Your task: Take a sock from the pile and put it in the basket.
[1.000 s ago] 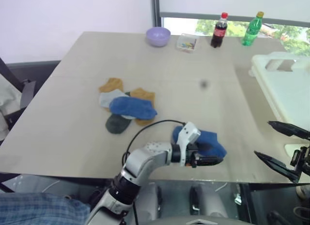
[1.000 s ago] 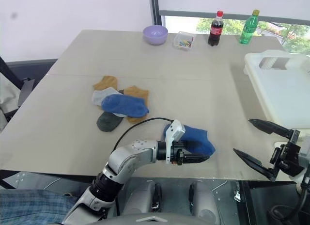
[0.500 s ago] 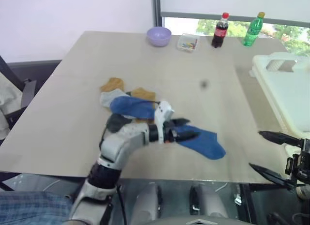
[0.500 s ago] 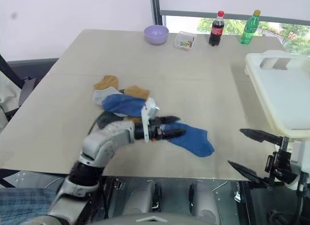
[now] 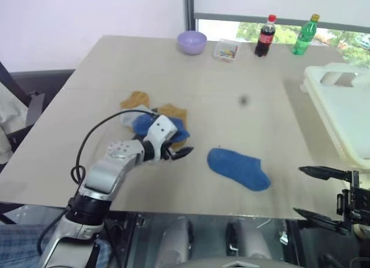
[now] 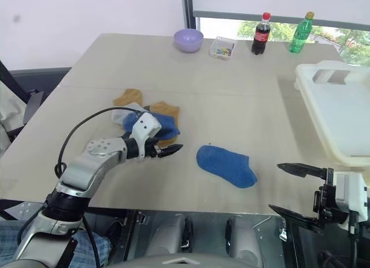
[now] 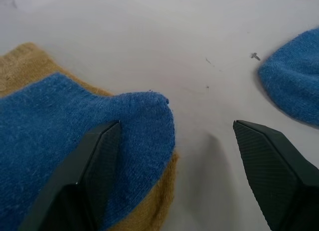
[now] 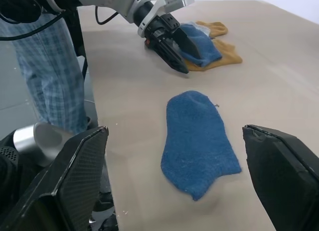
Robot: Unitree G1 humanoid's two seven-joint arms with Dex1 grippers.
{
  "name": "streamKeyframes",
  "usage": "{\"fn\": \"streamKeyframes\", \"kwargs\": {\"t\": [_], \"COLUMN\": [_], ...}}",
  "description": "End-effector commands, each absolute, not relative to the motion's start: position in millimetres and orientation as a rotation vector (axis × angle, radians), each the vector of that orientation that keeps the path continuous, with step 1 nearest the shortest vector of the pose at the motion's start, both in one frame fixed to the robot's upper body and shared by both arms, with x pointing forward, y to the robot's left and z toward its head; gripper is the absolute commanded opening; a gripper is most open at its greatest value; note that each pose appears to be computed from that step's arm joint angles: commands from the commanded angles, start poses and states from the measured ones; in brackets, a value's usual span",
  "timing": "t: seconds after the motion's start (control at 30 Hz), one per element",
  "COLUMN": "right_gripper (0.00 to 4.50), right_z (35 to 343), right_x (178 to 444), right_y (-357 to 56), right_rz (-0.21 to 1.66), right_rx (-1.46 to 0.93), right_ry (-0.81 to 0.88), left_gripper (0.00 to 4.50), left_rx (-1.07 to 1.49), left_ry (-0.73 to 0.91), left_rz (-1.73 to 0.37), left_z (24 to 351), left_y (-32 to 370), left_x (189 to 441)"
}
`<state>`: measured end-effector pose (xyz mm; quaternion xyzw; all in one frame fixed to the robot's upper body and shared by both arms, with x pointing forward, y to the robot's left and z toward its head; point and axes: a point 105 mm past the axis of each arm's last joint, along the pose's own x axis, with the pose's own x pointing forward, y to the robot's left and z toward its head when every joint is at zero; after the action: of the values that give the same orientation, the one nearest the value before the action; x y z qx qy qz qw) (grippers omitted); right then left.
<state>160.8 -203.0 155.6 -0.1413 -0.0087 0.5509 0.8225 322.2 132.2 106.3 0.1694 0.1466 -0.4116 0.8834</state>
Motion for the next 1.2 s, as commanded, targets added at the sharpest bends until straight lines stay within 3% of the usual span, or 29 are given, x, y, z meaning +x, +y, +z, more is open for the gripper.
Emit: {"fn": "streamKeyframes", "kwargs": {"t": [0.03,0.1,0.2,0.33,0.6,0.93,1.17,1.2], "right_gripper": [4.42,4.42,4.42,4.42,4.42,4.42,4.42,4.42], "right_z": [156.1,155.1,150.6,147.8,146.2,144.0,145.3,145.4], "right_x": [160.5,160.8,159.0,156.9,156.4,155.6,156.2,156.4], "right_y": [-202.8,-203.4,-204.3,-205.5,-207.4,-205.9,-205.7,-205.7], "right_rz": [1.183,1.176,1.170,1.159,1.142,1.148,1.143,1.143], "right_rx": [-0.317,-0.315,-0.309,-0.306,-0.303,-0.294,-0.295,-0.295], "right_ry": [-0.039,-0.043,-0.042,-0.042,-0.043,-0.034,-0.033,-0.032], "left_gripper": [3.59,3.12,1.66,0.06,0.02,4.46,4.46,4.23], "left_rx": [0.400,0.391,0.394,0.411,0.339,0.434,0.457,0.459], "left_ry": [0.180,0.154,0.146,0.189,0.159,0.165,0.170,0.170], "left_rz": [-0.842,-0.831,-0.826,-0.821,-0.825,-0.795,-0.813,-0.818], "left_z": [125.9,130.5,130.9,121.0,129.9,122.7,118.4,118.2], "left_y": [126.2,125.2,126.0,131.0,129.4,131.8,131.3,130.9], "left_x": [326.0,328.7,330.1,329.5,329.3,330.4,329.6,329.4]}}
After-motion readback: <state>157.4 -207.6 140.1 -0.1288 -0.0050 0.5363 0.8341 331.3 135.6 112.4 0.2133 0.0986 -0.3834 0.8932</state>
